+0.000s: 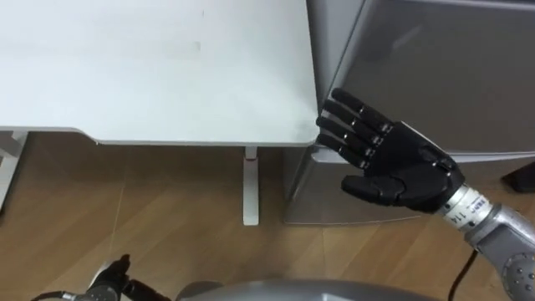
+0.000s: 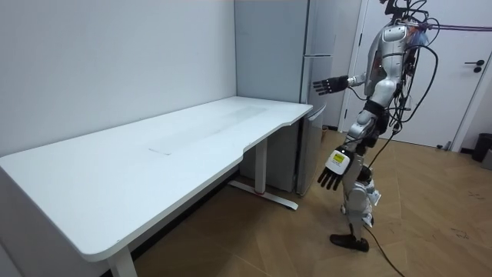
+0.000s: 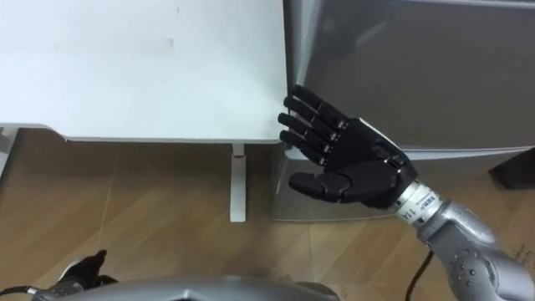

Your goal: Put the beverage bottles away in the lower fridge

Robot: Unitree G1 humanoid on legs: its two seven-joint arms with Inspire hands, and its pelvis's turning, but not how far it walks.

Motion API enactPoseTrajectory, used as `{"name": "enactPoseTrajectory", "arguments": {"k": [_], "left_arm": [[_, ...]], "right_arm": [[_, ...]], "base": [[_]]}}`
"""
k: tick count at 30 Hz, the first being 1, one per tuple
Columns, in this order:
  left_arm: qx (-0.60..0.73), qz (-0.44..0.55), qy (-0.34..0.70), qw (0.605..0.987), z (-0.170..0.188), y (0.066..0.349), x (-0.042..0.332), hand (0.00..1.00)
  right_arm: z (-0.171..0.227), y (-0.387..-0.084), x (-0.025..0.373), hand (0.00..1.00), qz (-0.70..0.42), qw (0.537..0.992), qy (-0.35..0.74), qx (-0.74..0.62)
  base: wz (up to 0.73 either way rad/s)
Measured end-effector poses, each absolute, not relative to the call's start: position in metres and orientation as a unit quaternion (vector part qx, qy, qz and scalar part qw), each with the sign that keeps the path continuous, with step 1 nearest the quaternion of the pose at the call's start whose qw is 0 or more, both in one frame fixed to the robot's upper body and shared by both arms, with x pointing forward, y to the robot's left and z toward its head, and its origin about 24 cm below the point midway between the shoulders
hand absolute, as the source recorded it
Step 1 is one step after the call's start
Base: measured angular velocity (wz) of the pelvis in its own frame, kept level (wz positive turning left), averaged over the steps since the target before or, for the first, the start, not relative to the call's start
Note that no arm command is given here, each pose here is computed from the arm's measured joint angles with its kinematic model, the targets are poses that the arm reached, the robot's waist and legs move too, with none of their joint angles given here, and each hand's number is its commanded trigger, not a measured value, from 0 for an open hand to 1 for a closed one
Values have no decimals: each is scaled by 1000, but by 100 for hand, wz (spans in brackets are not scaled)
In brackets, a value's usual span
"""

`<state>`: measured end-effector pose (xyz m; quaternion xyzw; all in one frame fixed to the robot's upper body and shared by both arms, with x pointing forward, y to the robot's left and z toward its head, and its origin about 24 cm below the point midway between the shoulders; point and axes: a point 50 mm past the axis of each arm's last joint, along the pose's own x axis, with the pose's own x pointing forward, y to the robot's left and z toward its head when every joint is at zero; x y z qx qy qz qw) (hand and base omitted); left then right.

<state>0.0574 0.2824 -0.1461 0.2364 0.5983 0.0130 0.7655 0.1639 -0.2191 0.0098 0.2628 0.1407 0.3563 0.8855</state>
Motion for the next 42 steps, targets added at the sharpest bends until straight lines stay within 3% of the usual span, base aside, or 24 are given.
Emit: {"name": "enactPoseTrajectory", "arguments": {"k": [7, 16, 26, 30, 36, 42], "left_arm": [[236, 12, 610, 756, -147, 282, 51, 0], [248, 28, 606, 756, -148, 281, 50, 0], [258, 60, 612, 745, -147, 287, 39, 0], [250, 72, 620, 740, -150, 282, 31, 0], [226, 72, 632, 737, -156, 268, 26, 0], [216, 76, 631, 741, -160, 257, 29, 0]], "right_arm": [[-11, -229, 149, 0, 342, 874, 185, 292], [-76, -267, 89, 0, 191, 862, 344, 320], [-137, -281, -35, 0, -77, 744, 576, 330], [-147, -273, -51, 0, -145, 701, 620, 319], [-155, -254, -65, 0, -134, 649, 710, 239], [-162, -252, -45, 0, -129, 648, 732, 165]], "base": [[8], [6], [0], [0], [4], [0]]}}
